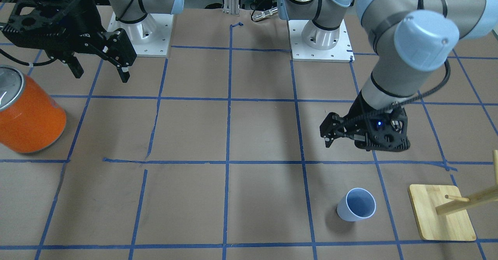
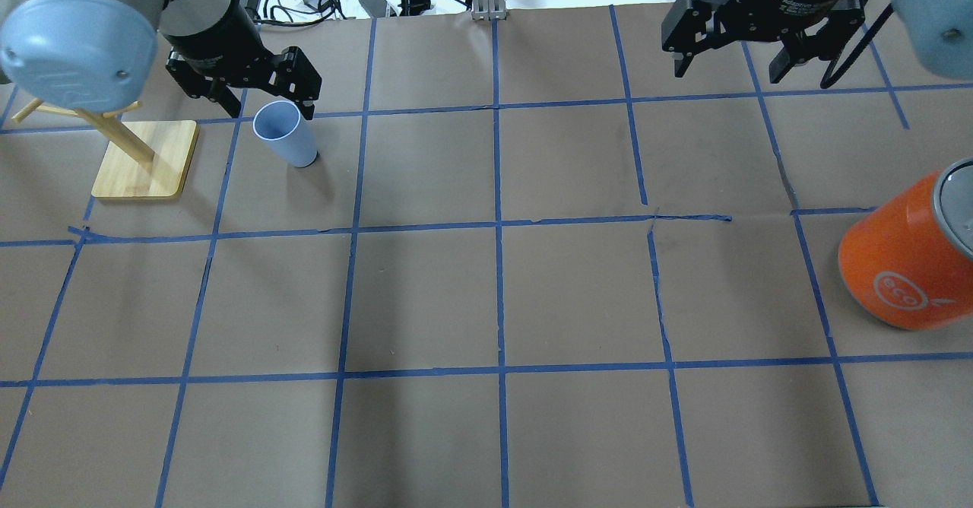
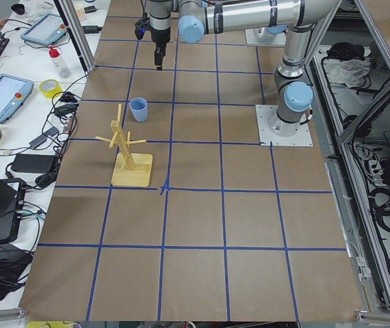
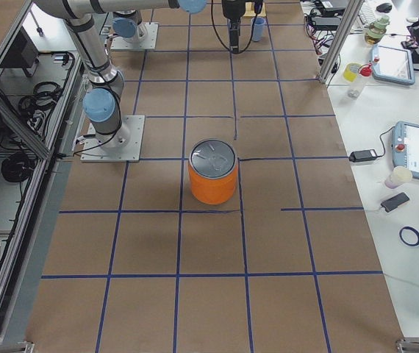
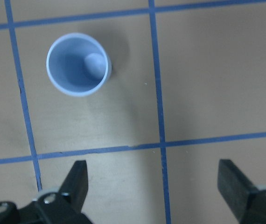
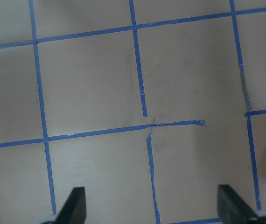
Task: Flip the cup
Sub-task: 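Raise the left gripper away from the standing cup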
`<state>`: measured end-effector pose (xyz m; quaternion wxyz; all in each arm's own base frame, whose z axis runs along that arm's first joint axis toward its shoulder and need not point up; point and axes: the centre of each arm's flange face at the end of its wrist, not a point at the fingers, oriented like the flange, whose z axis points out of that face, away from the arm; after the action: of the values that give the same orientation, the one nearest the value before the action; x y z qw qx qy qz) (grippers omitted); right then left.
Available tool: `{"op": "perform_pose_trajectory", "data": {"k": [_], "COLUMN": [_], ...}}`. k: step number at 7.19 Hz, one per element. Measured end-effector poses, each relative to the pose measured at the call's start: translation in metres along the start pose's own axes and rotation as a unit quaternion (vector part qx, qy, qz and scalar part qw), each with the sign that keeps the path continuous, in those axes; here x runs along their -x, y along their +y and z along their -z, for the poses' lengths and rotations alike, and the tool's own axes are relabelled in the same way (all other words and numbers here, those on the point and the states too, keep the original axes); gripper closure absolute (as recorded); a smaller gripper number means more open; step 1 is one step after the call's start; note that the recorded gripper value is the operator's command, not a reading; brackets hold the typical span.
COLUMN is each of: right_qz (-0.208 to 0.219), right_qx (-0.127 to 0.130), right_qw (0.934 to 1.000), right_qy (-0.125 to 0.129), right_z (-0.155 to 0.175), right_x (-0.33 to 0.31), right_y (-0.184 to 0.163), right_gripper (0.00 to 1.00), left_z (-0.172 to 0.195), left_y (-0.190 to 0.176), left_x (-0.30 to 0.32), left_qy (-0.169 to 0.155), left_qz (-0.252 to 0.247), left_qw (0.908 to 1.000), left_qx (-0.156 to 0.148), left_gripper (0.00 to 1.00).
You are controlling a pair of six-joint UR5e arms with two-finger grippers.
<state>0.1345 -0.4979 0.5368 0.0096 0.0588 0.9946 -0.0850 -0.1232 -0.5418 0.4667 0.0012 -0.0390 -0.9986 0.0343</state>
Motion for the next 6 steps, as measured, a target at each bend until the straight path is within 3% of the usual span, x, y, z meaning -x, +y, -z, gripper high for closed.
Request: {"op": "perform_pose_trajectory", "data": {"k": [3,6], "right_qz": [0.0,0.0], "right_qx": [0.0,0.0], "right_qw": [1.0,1.0], "right_qy": [0.0,0.0], "right_z": [0.0,0.0], "right_x": [0.0,0.0], "right_y": [0.0,0.0], "right_gripper": [0.0,0.0], "left_z": [0.066,0.073], "left_y": [0.066,0.071], "left_x": [-0.016,-0.013], "left_qy": [0.003,0.004], "left_qz": [-0.001,0.004], "left_qw": [1.0,1.0], "left_qx": [-0.002,-0.007], "left_gripper": [0.0,0.0]}}
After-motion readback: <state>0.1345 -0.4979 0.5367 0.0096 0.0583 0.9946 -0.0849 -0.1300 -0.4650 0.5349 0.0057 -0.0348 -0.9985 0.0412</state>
